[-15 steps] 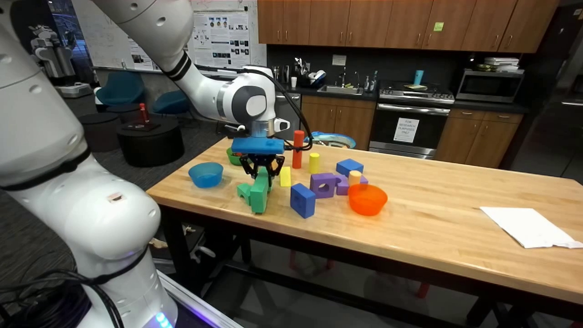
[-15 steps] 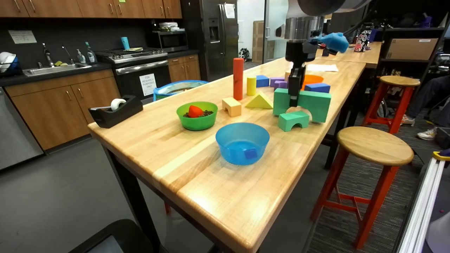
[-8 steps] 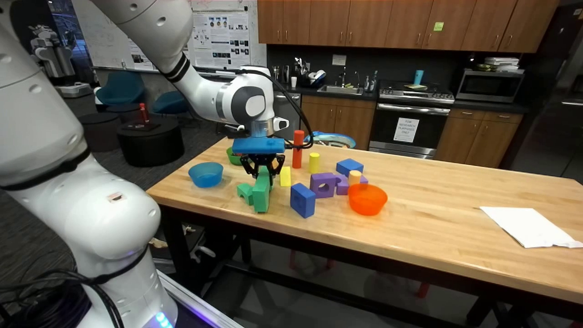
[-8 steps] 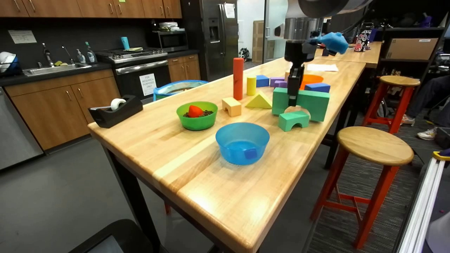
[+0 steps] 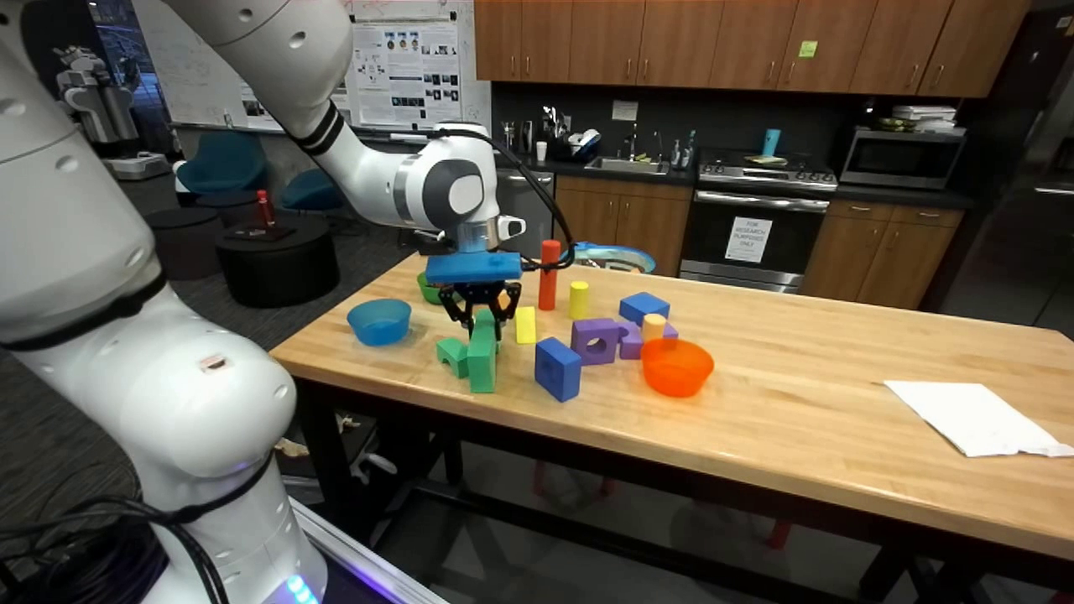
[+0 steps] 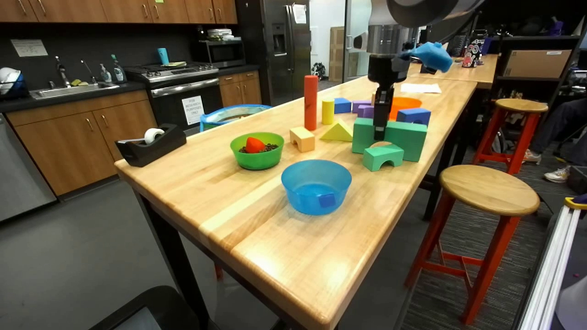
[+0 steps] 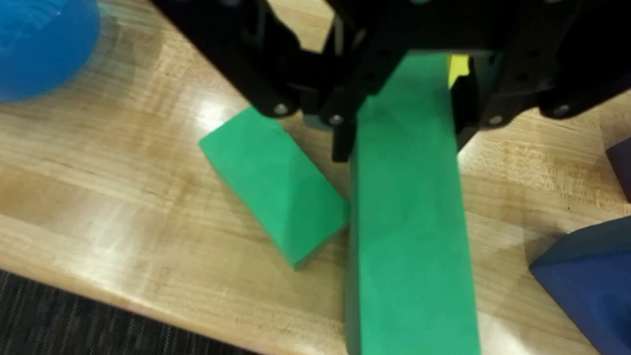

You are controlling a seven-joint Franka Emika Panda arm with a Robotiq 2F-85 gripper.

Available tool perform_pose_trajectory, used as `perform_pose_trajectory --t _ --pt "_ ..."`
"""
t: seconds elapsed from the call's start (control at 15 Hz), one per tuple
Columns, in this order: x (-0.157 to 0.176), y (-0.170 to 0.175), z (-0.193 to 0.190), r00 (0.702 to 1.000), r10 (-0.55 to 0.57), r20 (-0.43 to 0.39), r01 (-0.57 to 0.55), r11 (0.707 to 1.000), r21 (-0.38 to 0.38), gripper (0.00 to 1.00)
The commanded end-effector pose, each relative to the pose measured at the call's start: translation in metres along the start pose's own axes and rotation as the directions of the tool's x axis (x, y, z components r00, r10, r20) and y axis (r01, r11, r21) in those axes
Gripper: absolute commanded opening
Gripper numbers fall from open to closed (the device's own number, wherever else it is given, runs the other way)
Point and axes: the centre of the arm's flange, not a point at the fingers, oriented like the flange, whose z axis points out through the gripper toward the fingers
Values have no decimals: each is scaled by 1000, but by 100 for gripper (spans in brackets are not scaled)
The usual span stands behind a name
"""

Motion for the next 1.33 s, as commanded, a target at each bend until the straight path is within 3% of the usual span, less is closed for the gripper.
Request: perform_pose_trajectory --t 0.0,0.27,0.8,1.27 --pt "-2 -5 1 1000 -24 -1 24 999 -29 77" --pt "-3 -4 1 1000 -22 -4 22 999 -29 100" --pt "-14 -14 -9 998 -62 11 62 997 -45 100" --pt "-25 -46 -35 990 -135 -29 132 987 -96 100"
